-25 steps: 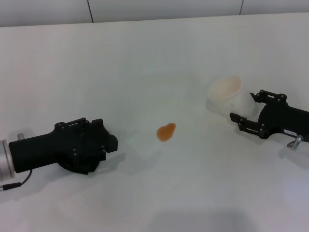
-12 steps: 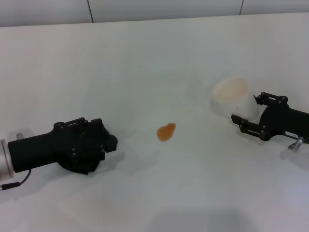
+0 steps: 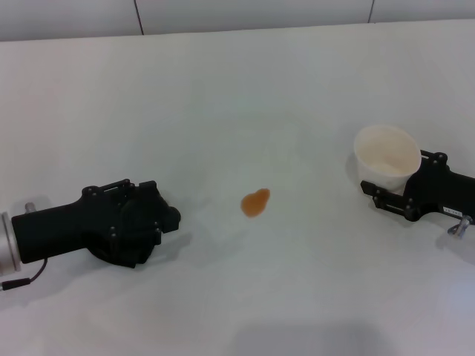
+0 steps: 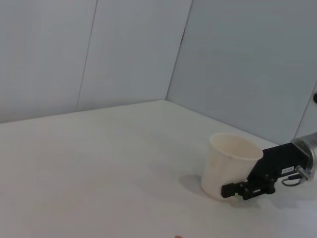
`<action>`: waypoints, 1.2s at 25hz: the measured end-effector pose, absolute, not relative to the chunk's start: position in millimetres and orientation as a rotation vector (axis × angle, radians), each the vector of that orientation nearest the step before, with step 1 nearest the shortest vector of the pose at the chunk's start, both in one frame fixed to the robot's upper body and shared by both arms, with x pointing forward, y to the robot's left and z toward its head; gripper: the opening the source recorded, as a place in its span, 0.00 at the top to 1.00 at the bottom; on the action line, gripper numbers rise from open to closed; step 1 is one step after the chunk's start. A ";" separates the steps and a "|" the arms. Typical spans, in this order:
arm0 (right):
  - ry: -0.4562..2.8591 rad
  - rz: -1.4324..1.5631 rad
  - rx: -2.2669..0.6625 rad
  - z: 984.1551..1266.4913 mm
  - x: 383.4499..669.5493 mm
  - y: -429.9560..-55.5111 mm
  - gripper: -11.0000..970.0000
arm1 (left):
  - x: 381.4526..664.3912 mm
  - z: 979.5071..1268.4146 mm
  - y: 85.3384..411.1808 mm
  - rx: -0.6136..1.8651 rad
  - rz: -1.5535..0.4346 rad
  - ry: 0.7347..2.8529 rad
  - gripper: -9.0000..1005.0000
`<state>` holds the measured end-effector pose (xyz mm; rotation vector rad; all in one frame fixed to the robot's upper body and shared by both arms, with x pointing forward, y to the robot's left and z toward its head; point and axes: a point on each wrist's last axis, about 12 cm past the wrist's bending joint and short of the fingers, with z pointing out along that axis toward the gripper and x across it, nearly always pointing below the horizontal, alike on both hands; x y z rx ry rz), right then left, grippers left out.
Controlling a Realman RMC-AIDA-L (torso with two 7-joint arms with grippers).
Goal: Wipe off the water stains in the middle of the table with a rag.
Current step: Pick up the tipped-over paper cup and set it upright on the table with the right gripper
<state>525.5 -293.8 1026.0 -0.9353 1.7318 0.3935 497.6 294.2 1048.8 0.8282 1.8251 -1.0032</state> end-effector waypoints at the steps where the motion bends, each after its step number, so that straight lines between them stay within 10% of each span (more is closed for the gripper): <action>1: 1.731 0.393 -0.937 1026.2 525.6 -293.7 0.33 | 497.6 1048.8 294.2 0.828 -1.003 1.825 0.20; 30: 1.787 0.442 -0.974 1042.7 528.9 -296.0 0.10 | 498.1 1048.8 295.9 0.827 -0.995 1.830 0.20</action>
